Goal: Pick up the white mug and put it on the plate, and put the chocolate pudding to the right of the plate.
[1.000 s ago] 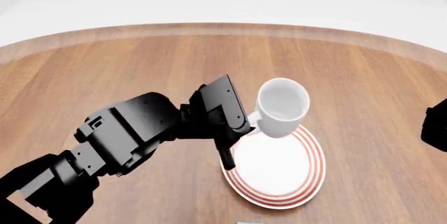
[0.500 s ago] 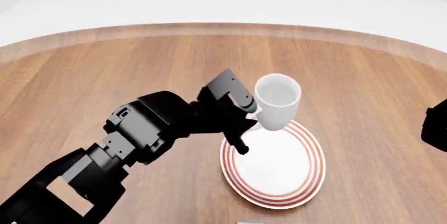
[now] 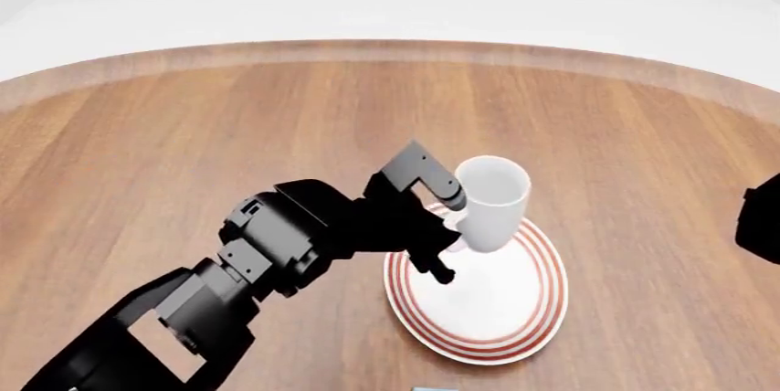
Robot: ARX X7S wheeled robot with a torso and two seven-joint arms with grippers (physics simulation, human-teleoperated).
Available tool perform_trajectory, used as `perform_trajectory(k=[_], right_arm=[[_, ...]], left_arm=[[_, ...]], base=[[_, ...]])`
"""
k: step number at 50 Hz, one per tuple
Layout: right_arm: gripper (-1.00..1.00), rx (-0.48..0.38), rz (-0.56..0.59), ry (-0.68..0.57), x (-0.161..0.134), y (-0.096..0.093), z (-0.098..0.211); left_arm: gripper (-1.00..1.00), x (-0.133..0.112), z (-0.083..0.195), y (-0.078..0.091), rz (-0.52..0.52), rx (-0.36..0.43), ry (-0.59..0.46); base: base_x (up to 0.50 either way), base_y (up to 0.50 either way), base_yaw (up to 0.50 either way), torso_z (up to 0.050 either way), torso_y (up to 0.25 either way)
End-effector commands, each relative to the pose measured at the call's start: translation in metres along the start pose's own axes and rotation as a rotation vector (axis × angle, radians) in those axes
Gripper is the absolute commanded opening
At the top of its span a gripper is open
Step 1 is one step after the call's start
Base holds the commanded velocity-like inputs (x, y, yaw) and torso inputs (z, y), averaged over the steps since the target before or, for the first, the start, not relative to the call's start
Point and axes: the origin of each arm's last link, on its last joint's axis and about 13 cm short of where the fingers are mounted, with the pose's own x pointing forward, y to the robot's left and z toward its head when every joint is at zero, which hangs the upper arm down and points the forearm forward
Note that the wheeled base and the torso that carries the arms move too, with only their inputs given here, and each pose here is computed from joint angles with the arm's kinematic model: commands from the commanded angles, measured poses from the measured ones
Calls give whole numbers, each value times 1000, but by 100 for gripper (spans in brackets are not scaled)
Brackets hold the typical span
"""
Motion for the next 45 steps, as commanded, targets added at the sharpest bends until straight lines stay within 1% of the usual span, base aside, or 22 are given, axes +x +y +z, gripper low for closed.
perform_trajectory(k=[1, 8, 16, 27, 28, 45], right_arm=[[100, -22, -2, -16, 0, -3, 0], [100, -23, -2, -17, 0, -3, 0], [100, -23, -5, -15, 0, -3, 0], [100, -23, -7, -15, 0, -4, 0], [100, -23, -7, -14, -1, -4, 0], [100, -22, -7, -12, -1, -4, -1]], left_arm=[[-100, 11, 1, -2, -6, -59, 15], [-100, 15, -1, -3, -4, -72, 41], [-100, 20, -7, -9, -27, -86, 67], [-100, 23, -14, -8, -9, -73, 113], [-100, 24, -14, -9, -4, -55, 123], [-100, 27, -20, -9, 12, -44, 131]], base=[[0, 0, 0, 0, 0], [0, 0, 0, 0, 0], [0, 0, 0, 0, 0], [0, 0, 0, 0, 1], [0, 0, 0, 0, 0], [0, 0, 0, 0, 0]])
